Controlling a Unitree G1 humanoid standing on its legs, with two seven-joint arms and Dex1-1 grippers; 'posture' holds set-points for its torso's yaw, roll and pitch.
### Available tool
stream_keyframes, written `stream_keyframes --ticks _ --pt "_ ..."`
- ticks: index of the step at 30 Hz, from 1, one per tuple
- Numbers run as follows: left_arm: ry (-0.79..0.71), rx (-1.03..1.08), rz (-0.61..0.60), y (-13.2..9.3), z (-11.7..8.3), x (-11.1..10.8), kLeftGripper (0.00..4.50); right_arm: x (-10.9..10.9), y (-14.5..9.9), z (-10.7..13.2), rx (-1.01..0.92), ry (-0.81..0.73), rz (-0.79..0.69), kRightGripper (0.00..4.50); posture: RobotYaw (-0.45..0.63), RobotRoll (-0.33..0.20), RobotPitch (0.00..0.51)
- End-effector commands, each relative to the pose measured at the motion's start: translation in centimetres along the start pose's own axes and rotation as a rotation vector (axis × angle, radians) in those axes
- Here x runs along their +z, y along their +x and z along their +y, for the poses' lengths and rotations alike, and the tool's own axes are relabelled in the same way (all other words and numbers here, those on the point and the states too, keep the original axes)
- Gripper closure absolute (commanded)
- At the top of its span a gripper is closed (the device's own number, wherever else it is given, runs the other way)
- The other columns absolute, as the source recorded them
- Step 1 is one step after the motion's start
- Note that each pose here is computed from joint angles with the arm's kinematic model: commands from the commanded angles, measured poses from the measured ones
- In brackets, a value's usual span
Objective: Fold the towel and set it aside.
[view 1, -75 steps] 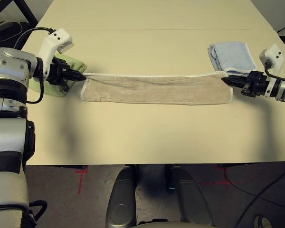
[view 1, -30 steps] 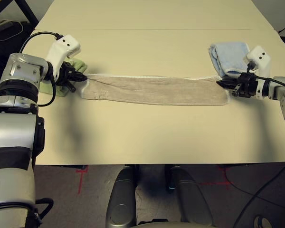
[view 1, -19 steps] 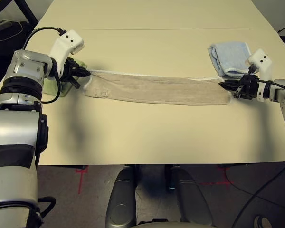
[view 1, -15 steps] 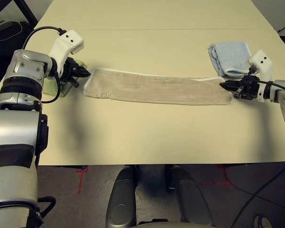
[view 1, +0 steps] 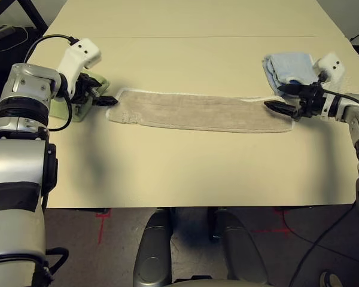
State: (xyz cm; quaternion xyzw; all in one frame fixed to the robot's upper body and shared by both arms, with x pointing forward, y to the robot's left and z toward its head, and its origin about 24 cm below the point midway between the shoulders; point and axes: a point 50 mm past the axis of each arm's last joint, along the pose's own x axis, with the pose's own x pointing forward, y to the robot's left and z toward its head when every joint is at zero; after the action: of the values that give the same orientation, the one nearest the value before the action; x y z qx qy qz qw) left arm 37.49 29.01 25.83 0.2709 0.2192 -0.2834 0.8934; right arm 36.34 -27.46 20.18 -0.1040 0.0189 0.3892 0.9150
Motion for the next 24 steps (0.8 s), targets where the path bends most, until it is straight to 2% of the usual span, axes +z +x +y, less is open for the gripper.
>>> stream_keyframes --ticks 1,6,12,19,24 --pt "-0.028 -0.063 -0.066 -0.9 -0.2 0.8 0.00 0.9 -0.2 0.1 0.056 0.036 -0.082 0.03 0.11 0.000 0.233" --pt "-0.049 -0.140 -0.156 -1.5 -1.3 1.9 0.00 1.4 0.2 -0.1 0.008 0.070 -0.141 0.03 0.12 0.000 0.230" --pt "-0.093 -0.097 -0.313 -1.6 -2.3 2.5 0.00 1.1 0.7 -0.5 -0.110 0.140 -0.204 0.03 0.14 0.000 0.223" --pt "-0.148 -0.074 -0.425 -1.3 -3.7 1.8 0.00 0.5 1.0 -0.5 -0.196 0.226 -0.293 0.03 0.15 0.000 0.226" --pt "-0.163 -0.079 -0.588 -1.3 -4.8 1.8 0.00 -0.2 1.3 0.0 -0.226 0.243 -0.324 0.03 0.15 0.000 0.227"
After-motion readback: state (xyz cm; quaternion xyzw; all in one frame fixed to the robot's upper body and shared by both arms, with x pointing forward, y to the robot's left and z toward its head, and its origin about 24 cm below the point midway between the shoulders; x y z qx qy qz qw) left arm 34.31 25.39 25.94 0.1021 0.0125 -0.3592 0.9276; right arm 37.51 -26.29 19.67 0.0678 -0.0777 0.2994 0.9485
